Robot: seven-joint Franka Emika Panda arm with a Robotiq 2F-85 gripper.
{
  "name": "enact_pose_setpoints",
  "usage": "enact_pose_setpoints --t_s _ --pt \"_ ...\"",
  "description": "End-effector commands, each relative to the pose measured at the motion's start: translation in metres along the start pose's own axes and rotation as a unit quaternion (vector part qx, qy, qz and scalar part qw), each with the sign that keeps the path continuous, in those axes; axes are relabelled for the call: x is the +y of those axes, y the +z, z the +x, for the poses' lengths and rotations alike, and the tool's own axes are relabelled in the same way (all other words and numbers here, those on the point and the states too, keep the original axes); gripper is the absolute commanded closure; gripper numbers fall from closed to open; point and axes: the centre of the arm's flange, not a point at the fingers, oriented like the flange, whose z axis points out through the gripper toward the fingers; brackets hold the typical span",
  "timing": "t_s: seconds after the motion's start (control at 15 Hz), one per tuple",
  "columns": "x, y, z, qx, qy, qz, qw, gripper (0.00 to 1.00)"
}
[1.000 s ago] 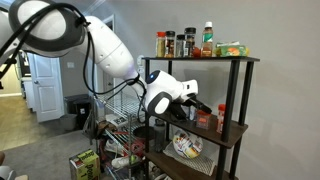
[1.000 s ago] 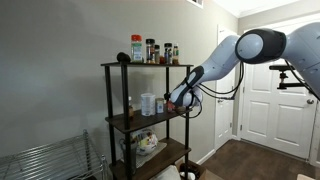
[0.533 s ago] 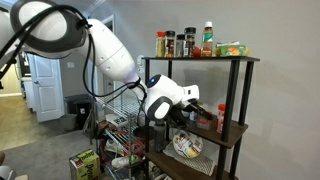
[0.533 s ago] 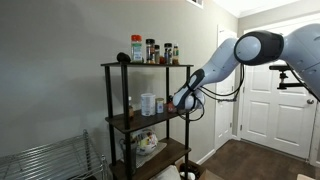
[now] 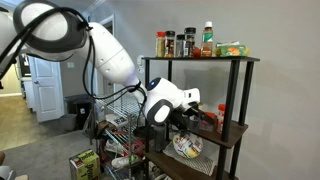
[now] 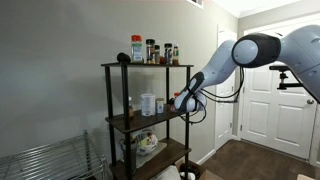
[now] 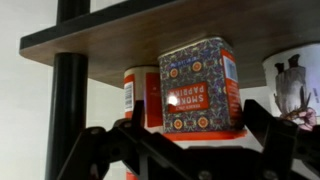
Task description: Move the spice bottle to the top shelf
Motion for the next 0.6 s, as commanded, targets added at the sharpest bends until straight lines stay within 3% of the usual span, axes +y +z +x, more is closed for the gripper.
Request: enact_pose_setpoints --t_s 0.0,0.53 --pt "0.01 -0.013 -0.022 0.006 -0.004 -0.016 0.9998 0.0" --pt "-0.011 -0.011 -0.028 0.007 -0.027 -0.009 0.9996 0.0"
